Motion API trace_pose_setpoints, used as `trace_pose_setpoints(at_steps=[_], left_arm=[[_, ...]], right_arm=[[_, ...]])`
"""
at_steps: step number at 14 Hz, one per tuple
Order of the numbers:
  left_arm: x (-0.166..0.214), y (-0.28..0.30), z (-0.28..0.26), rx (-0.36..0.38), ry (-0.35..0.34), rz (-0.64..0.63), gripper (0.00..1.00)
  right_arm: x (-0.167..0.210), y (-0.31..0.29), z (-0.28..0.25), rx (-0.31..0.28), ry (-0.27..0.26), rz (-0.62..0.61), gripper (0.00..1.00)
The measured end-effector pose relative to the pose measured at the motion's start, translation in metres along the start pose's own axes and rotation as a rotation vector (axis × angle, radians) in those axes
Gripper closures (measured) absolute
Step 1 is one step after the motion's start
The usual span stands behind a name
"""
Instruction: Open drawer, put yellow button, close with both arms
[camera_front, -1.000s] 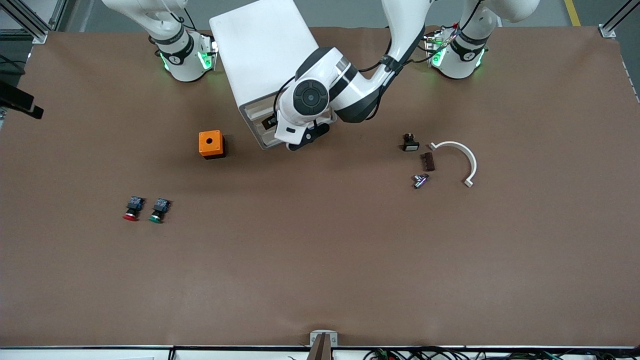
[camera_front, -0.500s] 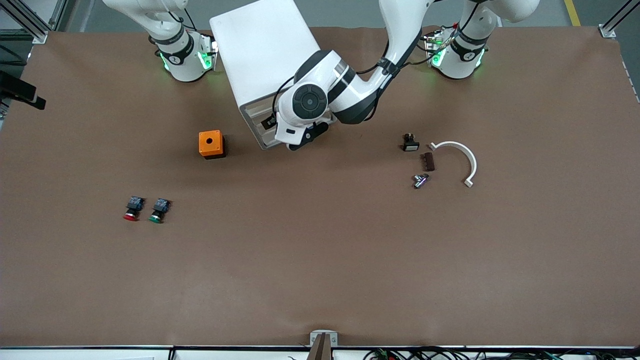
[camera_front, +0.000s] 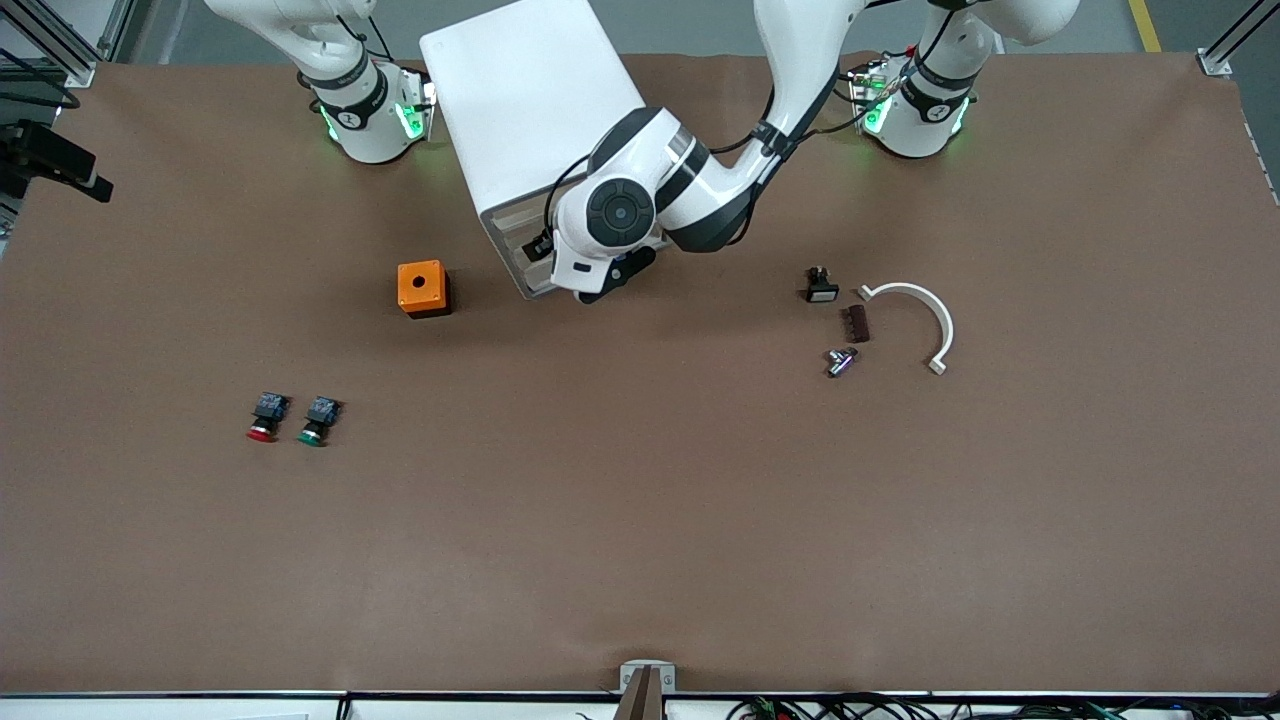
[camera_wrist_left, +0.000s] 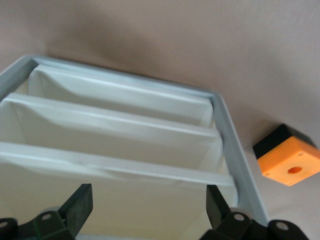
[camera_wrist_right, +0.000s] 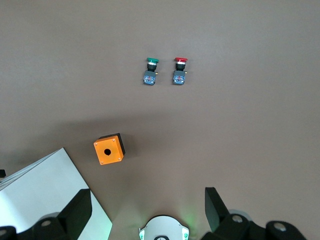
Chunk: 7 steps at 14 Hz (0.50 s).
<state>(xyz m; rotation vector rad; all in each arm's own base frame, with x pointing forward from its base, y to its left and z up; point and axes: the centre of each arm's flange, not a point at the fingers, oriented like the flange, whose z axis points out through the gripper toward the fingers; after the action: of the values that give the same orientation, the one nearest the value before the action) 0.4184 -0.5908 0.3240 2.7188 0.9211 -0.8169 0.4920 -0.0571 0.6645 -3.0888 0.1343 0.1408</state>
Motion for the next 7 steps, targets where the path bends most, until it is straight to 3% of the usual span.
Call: trace_pose_setpoints(at_steps=[4,7], left_arm=[[0.067,0.0,-0.063,-0.072,0.089,-0.006,0.0],[0.106,-0.013,-0.124,-0.072,0.262,0.075,0.0]], right_arm=[[0.0,0.0,0.001,0.0,0.002,-0.008,0.0],[-0.001,-0.001,0.0,0.0,0.005,-0.011,0.0]])
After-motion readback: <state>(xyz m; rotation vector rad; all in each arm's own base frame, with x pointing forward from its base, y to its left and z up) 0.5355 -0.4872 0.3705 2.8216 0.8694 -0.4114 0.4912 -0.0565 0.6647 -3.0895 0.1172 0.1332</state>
